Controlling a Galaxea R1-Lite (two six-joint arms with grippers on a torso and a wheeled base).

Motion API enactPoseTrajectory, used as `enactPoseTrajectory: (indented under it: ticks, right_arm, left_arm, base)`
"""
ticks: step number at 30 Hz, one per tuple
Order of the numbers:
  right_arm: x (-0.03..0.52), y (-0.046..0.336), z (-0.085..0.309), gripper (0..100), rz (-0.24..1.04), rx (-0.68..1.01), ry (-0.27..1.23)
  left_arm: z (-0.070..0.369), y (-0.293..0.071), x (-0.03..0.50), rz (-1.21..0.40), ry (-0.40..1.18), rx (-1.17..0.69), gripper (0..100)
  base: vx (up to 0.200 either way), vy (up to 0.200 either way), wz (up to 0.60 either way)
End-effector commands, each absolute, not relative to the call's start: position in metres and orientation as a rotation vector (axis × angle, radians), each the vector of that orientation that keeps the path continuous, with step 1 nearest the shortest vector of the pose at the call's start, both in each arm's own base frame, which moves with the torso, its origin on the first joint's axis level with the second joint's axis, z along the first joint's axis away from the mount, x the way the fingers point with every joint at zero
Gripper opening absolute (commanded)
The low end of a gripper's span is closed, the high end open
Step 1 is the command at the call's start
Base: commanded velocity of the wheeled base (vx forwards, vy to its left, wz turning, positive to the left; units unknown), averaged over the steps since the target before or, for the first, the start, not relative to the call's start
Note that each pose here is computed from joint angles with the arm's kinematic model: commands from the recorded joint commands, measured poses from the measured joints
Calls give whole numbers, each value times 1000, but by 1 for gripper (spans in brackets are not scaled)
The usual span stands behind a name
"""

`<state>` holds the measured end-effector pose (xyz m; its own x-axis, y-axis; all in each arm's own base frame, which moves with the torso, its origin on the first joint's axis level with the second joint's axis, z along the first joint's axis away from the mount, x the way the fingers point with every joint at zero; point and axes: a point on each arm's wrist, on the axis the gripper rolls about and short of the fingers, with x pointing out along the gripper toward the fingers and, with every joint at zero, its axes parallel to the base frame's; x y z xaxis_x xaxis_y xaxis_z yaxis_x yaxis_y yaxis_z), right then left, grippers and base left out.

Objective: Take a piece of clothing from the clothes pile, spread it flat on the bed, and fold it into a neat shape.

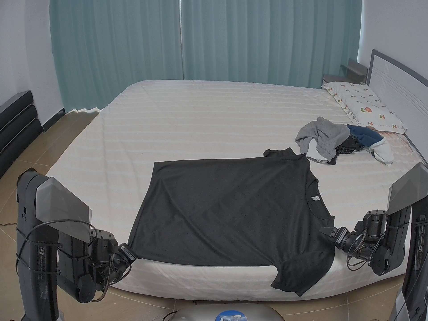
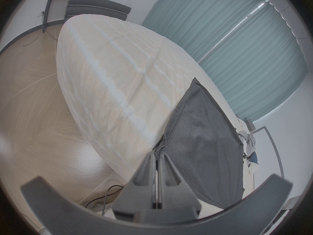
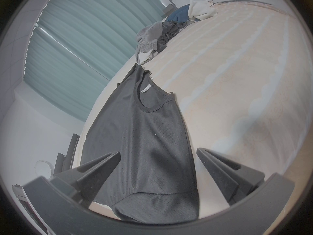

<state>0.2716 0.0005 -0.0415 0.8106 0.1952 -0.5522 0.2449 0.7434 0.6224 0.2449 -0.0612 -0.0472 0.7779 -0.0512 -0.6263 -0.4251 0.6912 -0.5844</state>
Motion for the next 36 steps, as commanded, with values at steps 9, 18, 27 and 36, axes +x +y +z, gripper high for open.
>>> enactPoseTrajectory:
  ticks: [9,18,27,36]
  right_arm:
    - [285,-1,-53,100,-35,719,616]
    - [312,-7,-44,0,-29,720,538]
    - [344,-9,-37,0,-23,694,488]
    - [356,-5,-38,0,-3,682,476]
  left_arm:
    - [-47,-62,246,221,650,-796,0]
    - [-47,-62,246,221,647,-792,0]
    - [-47,-62,246,225,647,-791,0]
    - [-47,-62,246,225,644,-790,0]
  base:
    - [0,0,0]
    - [0,0,0]
    - [0,0,0]
    - [0,0,0]
